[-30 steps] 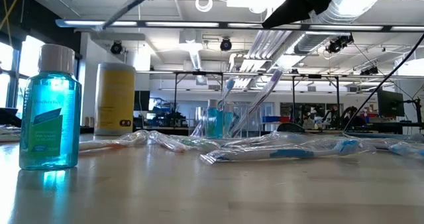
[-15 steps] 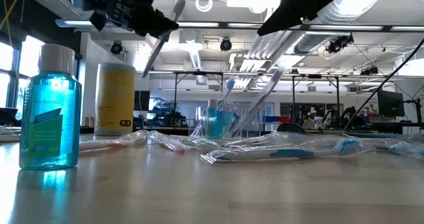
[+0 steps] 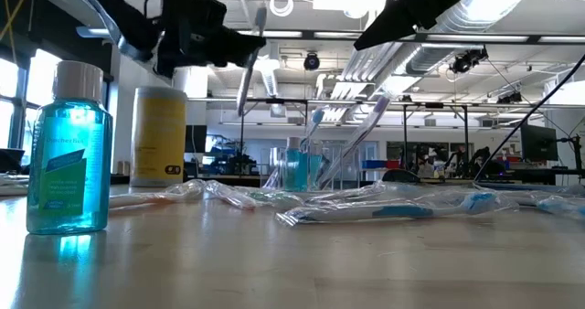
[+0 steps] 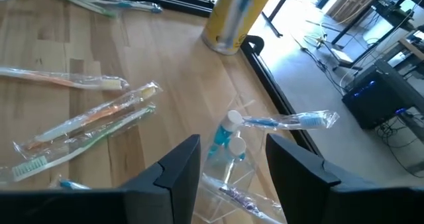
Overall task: Pick & Place toothbrushing station
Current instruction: Put the blue toothbrush into the transparent organizer
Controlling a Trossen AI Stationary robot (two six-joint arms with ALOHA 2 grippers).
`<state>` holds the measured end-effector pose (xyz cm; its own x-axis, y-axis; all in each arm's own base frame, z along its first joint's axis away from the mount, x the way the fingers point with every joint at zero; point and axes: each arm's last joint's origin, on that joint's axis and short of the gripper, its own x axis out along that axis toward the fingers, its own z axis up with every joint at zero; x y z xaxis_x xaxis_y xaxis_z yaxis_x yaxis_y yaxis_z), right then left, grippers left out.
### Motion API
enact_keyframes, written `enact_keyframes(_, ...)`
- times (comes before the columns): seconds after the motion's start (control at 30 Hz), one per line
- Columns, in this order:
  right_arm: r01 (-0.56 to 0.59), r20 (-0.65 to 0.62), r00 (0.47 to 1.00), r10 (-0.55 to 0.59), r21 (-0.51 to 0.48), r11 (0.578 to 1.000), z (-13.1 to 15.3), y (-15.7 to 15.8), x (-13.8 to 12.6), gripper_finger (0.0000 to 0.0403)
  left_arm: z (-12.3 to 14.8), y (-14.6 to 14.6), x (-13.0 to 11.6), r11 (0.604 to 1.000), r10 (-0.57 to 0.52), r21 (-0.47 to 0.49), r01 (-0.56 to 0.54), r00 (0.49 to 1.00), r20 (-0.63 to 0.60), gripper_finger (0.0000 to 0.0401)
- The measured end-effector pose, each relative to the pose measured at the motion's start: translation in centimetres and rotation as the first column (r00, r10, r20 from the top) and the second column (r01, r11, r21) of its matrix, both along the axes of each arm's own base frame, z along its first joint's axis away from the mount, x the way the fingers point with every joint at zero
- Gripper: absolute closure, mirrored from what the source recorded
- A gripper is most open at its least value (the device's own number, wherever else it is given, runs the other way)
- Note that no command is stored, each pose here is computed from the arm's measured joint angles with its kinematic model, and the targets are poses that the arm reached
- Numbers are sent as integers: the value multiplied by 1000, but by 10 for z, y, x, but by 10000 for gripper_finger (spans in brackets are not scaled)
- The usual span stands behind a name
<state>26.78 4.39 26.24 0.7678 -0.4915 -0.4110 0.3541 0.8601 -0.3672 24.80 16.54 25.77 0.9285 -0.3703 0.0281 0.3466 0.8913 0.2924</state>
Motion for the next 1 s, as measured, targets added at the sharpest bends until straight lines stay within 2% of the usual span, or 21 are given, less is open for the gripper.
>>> enact_keyframes(0.23,3,-19,1000,-3,7,1000,-14,-4,-1,239,-14,36,10,996,-16,-84,23,996,86,393)
enact_keyframes(0.33,12,-23,1000,-12,7,1000,-17,-8,-2,239,-19,47,24,991,-31,-128,42,996,85,387)
enact_keyframes(0.53,-40,-32,999,42,48,998,-20,-12,0,239,-31,67,50,983,-59,-169,68,997,57,395)
enact_keyframes(0.7,-76,-39,996,79,70,995,-21,-11,0,239,-44,77,60,980,-57,-189,63,998,40,393)
enact_keyframes(1.0,-98,-49,994,102,73,993,-22,-10,0,239,-64,81,65,968,-62,-244,59,998,-4,392)
